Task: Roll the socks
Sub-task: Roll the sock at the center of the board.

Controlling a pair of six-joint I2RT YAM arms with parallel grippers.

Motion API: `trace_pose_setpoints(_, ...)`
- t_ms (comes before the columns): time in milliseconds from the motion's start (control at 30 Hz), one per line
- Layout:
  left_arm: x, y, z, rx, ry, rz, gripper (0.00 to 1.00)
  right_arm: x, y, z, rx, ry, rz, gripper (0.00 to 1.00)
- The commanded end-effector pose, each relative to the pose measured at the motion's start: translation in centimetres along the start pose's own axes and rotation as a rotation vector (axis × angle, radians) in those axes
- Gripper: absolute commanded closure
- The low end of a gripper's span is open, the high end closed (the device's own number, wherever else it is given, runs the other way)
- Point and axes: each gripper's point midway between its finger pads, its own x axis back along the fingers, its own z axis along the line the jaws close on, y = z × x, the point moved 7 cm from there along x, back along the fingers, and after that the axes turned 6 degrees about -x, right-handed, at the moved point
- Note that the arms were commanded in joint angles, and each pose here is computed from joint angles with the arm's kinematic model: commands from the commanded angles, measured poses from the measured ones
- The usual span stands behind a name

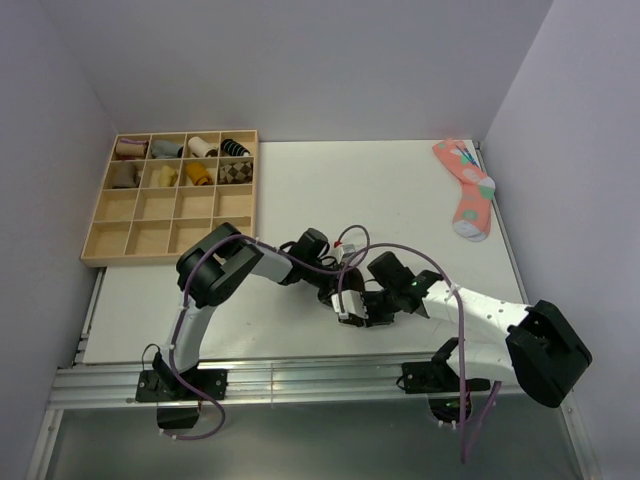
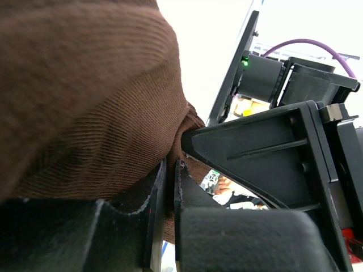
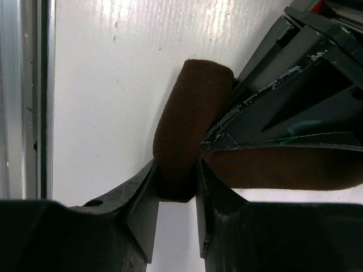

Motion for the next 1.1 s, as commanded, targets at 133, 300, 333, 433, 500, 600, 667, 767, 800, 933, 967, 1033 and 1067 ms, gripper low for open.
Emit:
trace_pose_setpoints(133,0.0,-1.9,3.0,0.109,0.111,-0.065,0.96,-0.5,0.2,0.0,-0.076,0.077,0.034,0.70)
trace_pose_setpoints(300,1.0,-0.9,1.4,0.022,0.165,-0.203,0.91,0.0,0.5,-0.6,-0.125,0.137,0.041,0.73)
trace_pose_setpoints(333,1.2,-0.5,1.0,-0.015,0.156,-0.234,0.89,0.1,0.3,-0.4,-0.141,0.156,0.052,0.73)
trace_pose_setpoints(433,1.9,0.4,0.2,-0.082,0.187,-0.326,0.87,0.3,0.1,-0.6,-0.183,0.200,0.061,0.73)
trace_pose_setpoints(500,2.4,1.0,-0.5,-0.113,0.190,-0.393,0.85,0.5,0.0,-0.9,-0.210,0.219,0.072,0.73)
trace_pose_setpoints(600,3.2,1.4,-1.4,-0.157,0.179,-0.477,0.83,0.5,-0.3,-1.1,-0.236,0.237,0.087,0.74)
trace_pose_setpoints(667,3.6,1.5,-1.5,-0.178,0.197,-0.538,0.82,0.5,-0.4,-1.1,-0.245,0.249,0.091,0.74)
trace_pose_setpoints(767,4.8,1.6,-2.2,-0.208,0.222,-0.626,0.80,0.5,-0.7,-1.2,-0.264,0.262,0.109,0.74)
trace_pose_setpoints(800,5.2,1.7,-2.8,-0.230,0.221,-0.648,0.80,0.4,-0.9,-1.1,-0.273,0.279,0.120,0.74)
trace_pose_setpoints(933,6.6,1.5,-3.7,-0.292,0.236,-0.743,0.79,0.3,-1.0,-1.1,-0.298,0.339,0.142,0.73)
trace_pose_setpoints(967,6.9,1.2,-3.3,-0.294,0.256,-0.764,0.79,0.4,-0.6,-1.6,-0.306,0.348,0.131,0.73)
trace_pose_setpoints(1033,7.5,0.6,-3.4,-0.332,0.271,-0.802,0.80,0.3,-0.5,-1.9,-0.330,0.397,0.146,0.73)
trace_pose_setpoints(1067,7.7,0.3,-3.4,-0.351,0.277,-0.814,0.80,0.3,-0.4,-2.1,-0.341,0.414,0.144,0.73)
